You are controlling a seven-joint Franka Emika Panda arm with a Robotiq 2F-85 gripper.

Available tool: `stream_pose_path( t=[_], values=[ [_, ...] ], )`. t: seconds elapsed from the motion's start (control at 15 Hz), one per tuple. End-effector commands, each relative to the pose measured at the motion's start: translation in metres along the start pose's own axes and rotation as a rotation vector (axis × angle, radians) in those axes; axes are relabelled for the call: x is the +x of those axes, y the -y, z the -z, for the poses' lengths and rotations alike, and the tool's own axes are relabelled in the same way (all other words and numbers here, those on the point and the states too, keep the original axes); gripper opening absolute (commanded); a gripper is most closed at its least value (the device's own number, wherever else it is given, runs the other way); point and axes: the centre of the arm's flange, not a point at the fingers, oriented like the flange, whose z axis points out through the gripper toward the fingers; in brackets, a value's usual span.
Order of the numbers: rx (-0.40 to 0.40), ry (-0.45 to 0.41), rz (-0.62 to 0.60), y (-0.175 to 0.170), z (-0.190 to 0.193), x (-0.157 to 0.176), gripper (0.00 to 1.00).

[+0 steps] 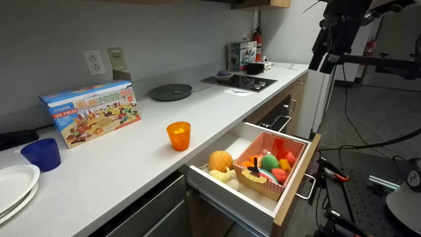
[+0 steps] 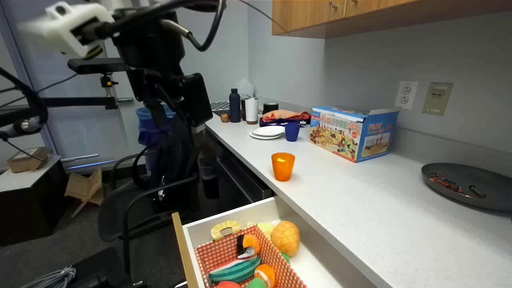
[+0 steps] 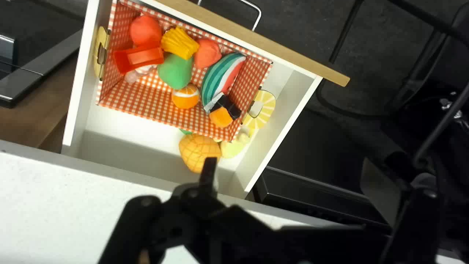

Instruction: Take the pineapple plush toy out of the drawer then close the drawer

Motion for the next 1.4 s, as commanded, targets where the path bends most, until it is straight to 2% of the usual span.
stream_pose_path(
  t=[0.0, 0.47, 0.53, 0.73, 1.13, 1.33],
  values=[
    [0.0, 0.001, 0.0, 0.0, 0.0, 0.0, 1.0],
    [-0.001, 0.004, 0.002, 0.0, -0.001, 0.0, 1.0],
    [-0.017, 0.007, 0.001, -0.005, -0.016, 0.074, 1.0],
    [-0.057, -0.014, 0.004, -0.001, -0.03, 0.103, 1.0],
    [-0.127, 0.066, -0.023, -0.003, -0.085, 0.185, 1.0],
    [-0.199, 0.105, -0.053, -0.015, -0.12, 0.222, 1.0]
  ],
)
